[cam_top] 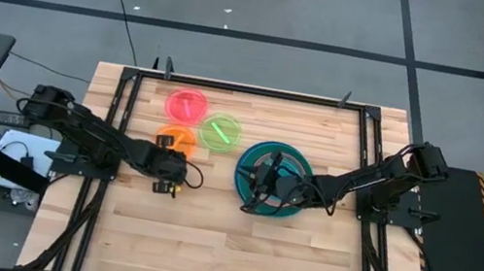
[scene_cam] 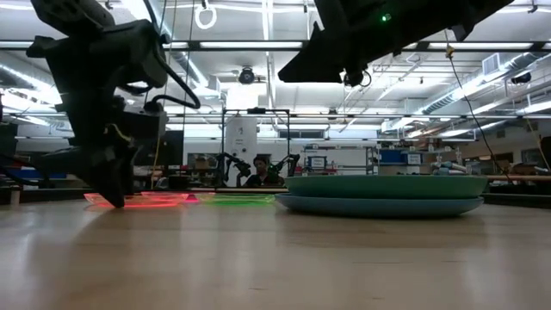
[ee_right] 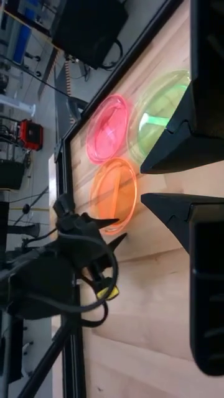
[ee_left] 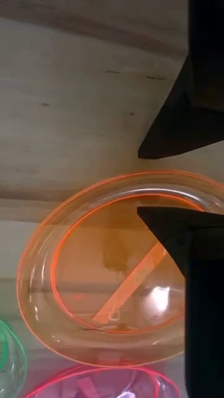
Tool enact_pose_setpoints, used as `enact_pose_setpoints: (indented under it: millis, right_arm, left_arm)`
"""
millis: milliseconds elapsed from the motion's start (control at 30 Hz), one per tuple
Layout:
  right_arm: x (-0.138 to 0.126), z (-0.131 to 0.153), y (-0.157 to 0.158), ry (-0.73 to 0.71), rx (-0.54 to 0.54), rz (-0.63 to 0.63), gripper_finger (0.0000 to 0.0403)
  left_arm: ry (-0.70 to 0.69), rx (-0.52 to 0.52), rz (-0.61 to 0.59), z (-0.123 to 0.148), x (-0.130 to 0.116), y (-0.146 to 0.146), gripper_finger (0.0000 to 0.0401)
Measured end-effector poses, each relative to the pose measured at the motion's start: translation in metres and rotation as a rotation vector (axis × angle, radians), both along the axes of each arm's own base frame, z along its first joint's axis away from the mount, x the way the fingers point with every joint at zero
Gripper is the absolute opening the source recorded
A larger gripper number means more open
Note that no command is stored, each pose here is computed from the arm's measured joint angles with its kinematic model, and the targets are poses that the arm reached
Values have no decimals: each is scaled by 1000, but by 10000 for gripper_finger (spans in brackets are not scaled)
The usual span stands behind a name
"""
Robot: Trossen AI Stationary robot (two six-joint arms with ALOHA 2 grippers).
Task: Stack plastic plates
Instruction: Stack the orange plate on top of the light blue plate
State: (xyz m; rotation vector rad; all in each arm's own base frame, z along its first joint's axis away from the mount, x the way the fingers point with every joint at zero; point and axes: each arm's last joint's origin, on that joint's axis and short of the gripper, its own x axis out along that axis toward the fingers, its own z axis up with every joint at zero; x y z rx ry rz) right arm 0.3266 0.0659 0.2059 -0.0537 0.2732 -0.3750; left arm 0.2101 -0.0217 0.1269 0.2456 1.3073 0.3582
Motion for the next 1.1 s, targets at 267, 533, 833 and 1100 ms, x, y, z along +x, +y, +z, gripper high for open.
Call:
enact_pose_setpoints:
  millis: [267,533,833,1100]
  right_arm:
    - [2,3,-3,-9,-40,19,71]
    - [3,4,-6,-9,-55,37,71]
    - [3,4,-6,-6,-68,41,71]
    - [3,5,-6,-18,-66,41,71]
  left_arm:
    - [37,-7,39,-4,-1,5,141]
    - [46,-48,55,-5,-1,7,74]
    - [58,-51,54,-6,-3,7,9]
    - [92,-6,53,-1,-3,4,5]
